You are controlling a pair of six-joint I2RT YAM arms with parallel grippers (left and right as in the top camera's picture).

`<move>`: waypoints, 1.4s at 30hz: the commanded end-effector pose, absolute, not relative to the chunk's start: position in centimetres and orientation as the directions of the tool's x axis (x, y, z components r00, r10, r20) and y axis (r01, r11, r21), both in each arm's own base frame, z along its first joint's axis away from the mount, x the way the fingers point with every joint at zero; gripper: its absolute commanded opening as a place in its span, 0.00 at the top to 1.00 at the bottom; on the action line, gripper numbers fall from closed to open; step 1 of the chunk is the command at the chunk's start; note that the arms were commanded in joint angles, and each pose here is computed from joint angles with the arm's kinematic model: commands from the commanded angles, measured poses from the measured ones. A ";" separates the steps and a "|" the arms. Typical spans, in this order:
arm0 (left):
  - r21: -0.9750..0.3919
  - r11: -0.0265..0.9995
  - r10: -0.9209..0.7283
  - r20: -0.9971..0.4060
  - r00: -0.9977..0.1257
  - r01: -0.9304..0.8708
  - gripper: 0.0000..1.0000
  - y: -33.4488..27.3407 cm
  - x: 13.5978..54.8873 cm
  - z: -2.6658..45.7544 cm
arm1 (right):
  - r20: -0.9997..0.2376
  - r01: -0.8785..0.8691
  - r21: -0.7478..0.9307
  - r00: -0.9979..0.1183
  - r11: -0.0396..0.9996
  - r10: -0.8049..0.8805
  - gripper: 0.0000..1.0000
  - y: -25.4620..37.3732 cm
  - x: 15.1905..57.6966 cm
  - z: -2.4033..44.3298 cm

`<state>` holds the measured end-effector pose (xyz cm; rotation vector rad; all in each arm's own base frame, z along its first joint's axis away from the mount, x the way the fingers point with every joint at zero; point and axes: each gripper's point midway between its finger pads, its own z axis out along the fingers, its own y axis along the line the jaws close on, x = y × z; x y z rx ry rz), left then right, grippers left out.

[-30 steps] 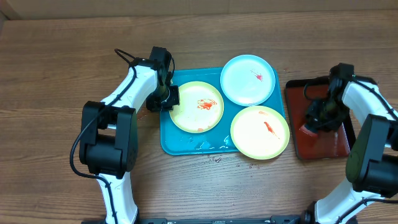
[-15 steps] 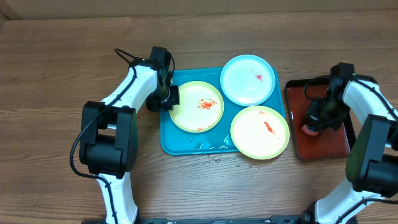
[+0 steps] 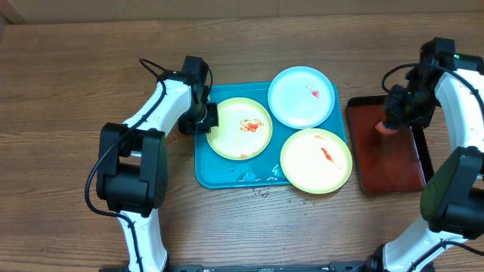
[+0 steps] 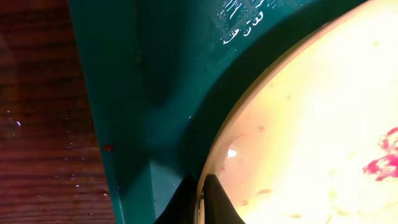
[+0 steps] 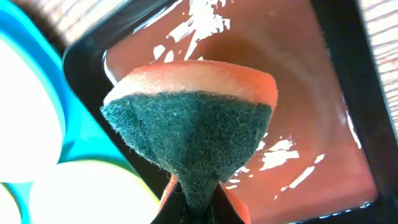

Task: Clean dirty plates on tray and stack at the side
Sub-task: 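Grasp the green-orange sponge on the red tray with the right gripper, then carry the sponge with the right gripper onto the left yellow plate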

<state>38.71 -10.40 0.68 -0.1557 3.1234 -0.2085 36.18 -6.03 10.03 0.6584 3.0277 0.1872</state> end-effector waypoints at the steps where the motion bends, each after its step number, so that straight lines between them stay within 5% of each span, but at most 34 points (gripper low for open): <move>1: -0.075 0.994 -0.080 -0.004 -0.997 -0.079 0.96 -9.6 39.1 -0.8 | -0.047 0.295 0.152 -0.951 0.943 0.305 0.96 -5.8 36.7 10.7; 11: -0.075 0.995 -0.071 -0.005 -0.997 -0.070 0.96 -9.6 39.1 -0.8 | -0.060 0.278 0.159 -0.955 0.947 0.291 0.96 -5.7 37.0 10.8; 18: -0.074 0.995 -0.068 0.002 -0.998 -0.068 0.96 -9.6 38.9 -0.8 | -0.118 0.143 0.316 -0.975 0.938 0.189 0.96 -1.5 38.2 12.5; 34: -0.130 0.990 -0.054 0.026 -0.998 -0.057 0.96 -10.5 38.5 -0.7 | -0.267 -0.120 0.480 -0.964 0.869 0.014 0.96 21.3 39.8 15.2; 42: -0.181 0.982 -0.052 0.031 -0.998 -0.056 0.96 -11.4 38.5 -0.6 | -0.208 -0.090 0.441 -0.978 0.893 0.004 0.96 27.2 38.7 10.3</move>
